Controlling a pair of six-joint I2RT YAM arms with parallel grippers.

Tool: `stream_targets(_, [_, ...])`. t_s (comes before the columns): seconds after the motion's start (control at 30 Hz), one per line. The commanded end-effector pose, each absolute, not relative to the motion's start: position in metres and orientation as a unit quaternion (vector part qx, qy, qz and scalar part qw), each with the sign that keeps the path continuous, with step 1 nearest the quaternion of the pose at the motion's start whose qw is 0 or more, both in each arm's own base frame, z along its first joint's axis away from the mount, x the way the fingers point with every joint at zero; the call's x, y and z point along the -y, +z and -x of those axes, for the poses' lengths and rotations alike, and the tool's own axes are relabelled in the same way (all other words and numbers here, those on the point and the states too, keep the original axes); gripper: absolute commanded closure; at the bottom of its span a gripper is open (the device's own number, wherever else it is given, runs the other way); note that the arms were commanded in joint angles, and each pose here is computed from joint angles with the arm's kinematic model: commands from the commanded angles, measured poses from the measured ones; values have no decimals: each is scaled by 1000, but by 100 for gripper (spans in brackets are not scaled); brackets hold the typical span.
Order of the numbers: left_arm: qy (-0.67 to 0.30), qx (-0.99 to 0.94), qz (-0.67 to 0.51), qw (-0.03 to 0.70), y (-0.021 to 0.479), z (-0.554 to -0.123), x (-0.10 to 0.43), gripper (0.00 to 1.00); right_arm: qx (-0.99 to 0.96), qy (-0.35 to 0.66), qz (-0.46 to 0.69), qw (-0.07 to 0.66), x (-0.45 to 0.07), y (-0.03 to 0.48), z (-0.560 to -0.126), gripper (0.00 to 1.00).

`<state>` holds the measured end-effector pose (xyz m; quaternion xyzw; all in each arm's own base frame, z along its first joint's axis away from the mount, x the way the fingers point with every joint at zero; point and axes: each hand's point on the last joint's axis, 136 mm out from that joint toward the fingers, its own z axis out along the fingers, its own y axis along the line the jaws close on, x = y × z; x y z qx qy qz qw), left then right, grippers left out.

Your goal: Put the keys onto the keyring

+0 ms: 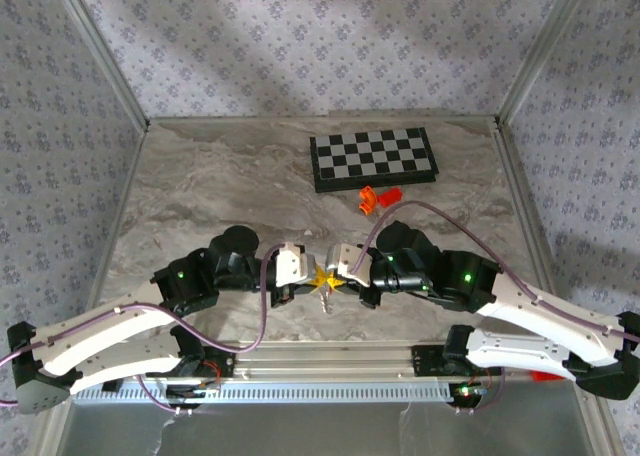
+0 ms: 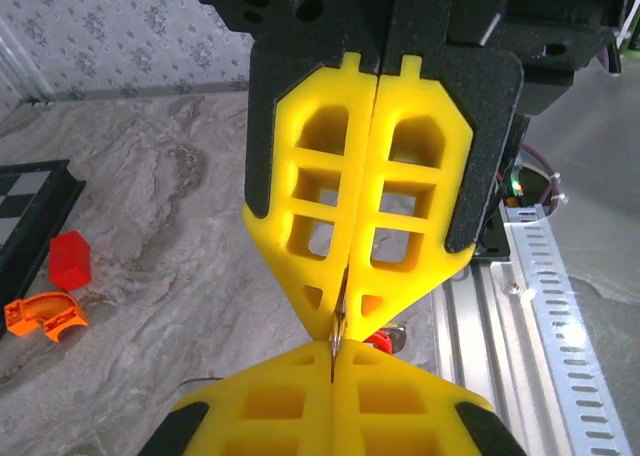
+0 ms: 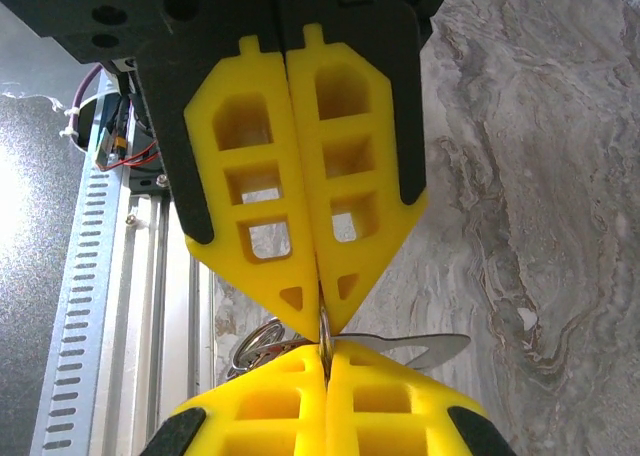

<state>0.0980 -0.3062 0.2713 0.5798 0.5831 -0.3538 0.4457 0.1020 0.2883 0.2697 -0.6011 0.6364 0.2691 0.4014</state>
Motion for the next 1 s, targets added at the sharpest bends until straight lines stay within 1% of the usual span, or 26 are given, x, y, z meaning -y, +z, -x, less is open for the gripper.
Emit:
stream_targets(0.0, [-367,-558,-574,473,298,-98,311,100,-618,285,606,411,-292,286,-96,100])
stream_targets(0.17, [-380,-548,-566,484,305,-95,310,100,-617,287,600,420,-292,289,-97,100])
stream_targets(0.3, [-397,-534,-553,502,312,-93,310,100,-616,294,588,434,-292,292,-98,83])
stream_targets(0.37, [-406,-527,-548,507,316,-91,310,100,-614,299,584,440,-291,294,-98,79])
stream_targets(0.63, [-435,-505,-533,521,326,-85,309,100,-607,303,577,455,-288,298,-97,79])
stream_targets(0.97, [-469,-480,-521,528,336,-76,307,100,-588,312,570,482,-282,307,-94,82])
